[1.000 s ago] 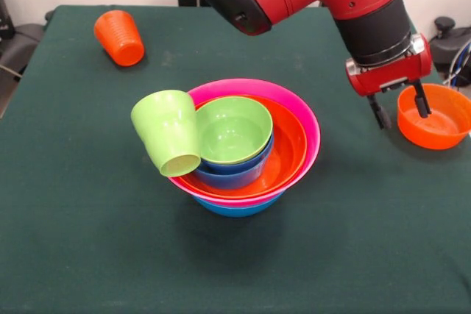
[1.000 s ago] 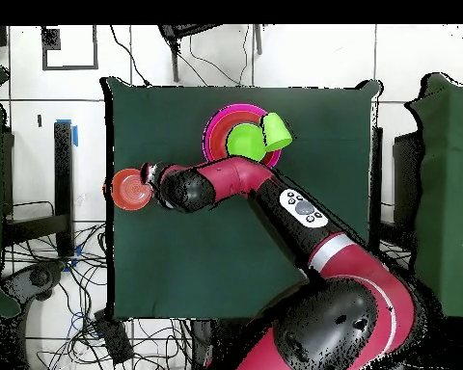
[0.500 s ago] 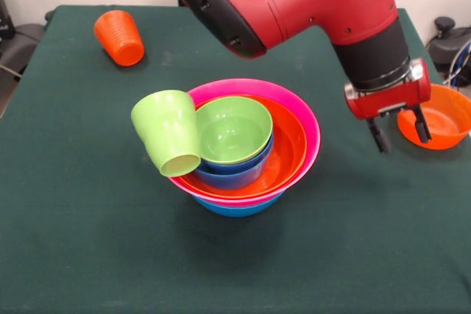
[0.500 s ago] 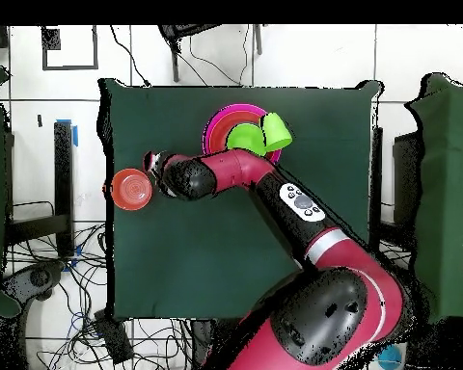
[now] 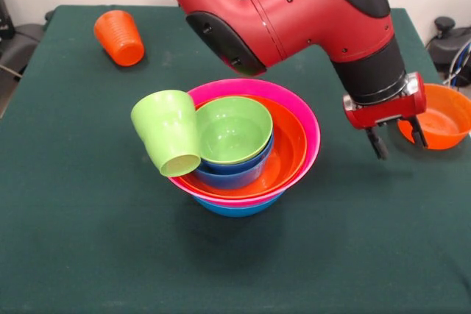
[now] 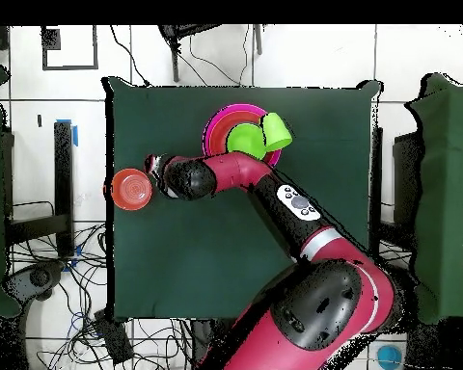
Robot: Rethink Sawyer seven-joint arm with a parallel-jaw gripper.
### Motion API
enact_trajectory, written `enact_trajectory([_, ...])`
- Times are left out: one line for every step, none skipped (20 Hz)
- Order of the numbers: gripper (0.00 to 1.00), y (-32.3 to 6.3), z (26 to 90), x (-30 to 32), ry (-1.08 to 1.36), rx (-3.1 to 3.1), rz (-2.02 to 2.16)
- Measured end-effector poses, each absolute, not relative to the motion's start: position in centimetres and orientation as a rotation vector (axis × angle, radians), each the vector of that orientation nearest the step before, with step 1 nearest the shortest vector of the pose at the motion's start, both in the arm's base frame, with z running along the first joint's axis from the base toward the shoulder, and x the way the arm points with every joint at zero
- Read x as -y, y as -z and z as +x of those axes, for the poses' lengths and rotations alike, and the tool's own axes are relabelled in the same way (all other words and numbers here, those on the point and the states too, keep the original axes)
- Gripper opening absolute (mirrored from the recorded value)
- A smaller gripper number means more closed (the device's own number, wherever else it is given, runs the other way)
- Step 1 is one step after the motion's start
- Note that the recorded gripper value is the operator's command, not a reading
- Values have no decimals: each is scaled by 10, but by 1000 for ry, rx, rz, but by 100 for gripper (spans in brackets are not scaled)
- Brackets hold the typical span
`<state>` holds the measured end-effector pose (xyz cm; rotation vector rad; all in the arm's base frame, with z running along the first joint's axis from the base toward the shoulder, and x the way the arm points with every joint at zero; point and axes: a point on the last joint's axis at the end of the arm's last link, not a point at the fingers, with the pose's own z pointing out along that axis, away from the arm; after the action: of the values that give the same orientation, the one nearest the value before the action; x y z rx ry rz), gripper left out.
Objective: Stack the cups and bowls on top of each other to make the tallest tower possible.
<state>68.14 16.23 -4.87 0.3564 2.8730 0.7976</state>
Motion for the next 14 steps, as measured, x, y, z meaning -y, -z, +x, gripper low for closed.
enact_trajectory([100, 50, 680, -163, -798, -2879, 356])
enact_trajectory([100, 51, 679, -163, -799, -2885, 356])
enact_trajectory([100, 51, 678, -163, -799, -2890, 356])
enact_trajectory([100, 51, 678, -163, -799, -2893, 355])
enact_trajectory([100, 51, 677, -163, -798, -2898, 354])
enact_trajectory([100, 51, 677, -163, -797, -2899, 353])
enact_trajectory([100, 50, 678, -163, -796, -2898, 352])
enact_trajectory([100, 49, 678, -162, -794, -2897, 350])
enact_trajectory([100, 48, 678, -162, -791, -2896, 346])
enact_trajectory([100, 46, 678, -162, -789, -2896, 342])
enact_trajectory([100, 41, 678, -161, -782, -2895, 328])
enact_trajectory([100, 37, 677, -161, -777, -2895, 318])
enact_trajectory([100, 32, 677, -161, -772, -2894, 308])
enact_trajectory([100, 22, 676, -160, -760, -2893, 288])
